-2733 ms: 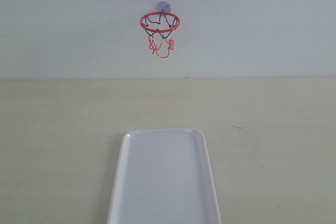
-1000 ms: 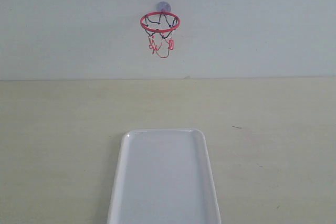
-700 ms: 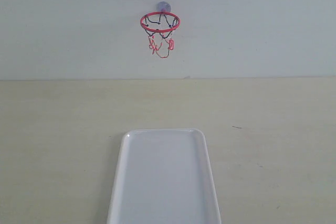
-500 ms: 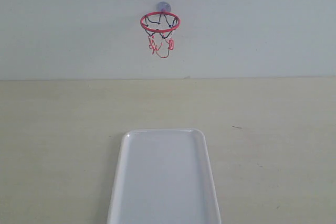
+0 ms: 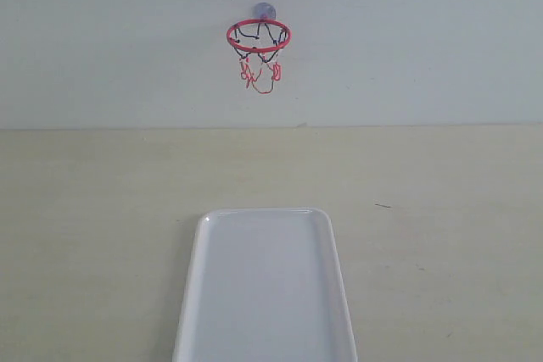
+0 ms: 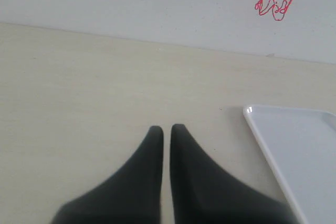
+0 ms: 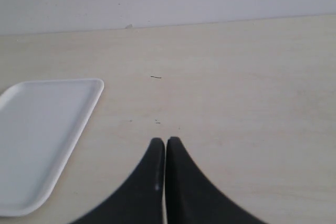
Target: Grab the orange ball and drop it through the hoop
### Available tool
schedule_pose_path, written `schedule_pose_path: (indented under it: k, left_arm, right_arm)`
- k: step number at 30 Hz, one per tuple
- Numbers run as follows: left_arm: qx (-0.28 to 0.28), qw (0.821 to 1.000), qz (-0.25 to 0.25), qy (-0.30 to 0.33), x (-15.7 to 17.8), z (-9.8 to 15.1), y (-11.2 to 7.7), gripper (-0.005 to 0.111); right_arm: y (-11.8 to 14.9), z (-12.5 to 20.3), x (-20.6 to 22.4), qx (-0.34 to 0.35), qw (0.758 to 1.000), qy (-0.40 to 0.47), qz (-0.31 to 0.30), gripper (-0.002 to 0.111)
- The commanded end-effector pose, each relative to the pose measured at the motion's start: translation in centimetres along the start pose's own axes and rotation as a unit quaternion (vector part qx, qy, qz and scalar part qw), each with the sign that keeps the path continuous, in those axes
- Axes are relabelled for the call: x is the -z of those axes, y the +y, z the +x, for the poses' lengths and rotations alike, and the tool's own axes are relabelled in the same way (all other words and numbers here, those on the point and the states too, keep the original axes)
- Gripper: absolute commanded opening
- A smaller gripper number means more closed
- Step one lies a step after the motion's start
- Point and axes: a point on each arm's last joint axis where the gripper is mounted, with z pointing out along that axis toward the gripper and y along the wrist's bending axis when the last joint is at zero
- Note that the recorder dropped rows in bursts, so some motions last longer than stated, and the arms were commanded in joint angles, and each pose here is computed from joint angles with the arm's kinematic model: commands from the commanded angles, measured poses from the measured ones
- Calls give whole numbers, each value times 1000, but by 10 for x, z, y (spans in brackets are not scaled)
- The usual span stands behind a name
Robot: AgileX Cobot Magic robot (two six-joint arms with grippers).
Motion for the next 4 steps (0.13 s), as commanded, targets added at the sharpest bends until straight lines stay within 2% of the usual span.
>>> schedule_pose_path:
  k: [1, 4]
  left_arm:
    - [-4, 1000, 0, 0, 0, 1, 0, 4]
    - [-4, 1000, 0, 0, 0, 1, 0, 4]
  right_arm:
    - [0, 0, 0, 3, 1000, -4, 3, 0]
    - [0, 0, 0, 3, 1000, -4, 3, 0]
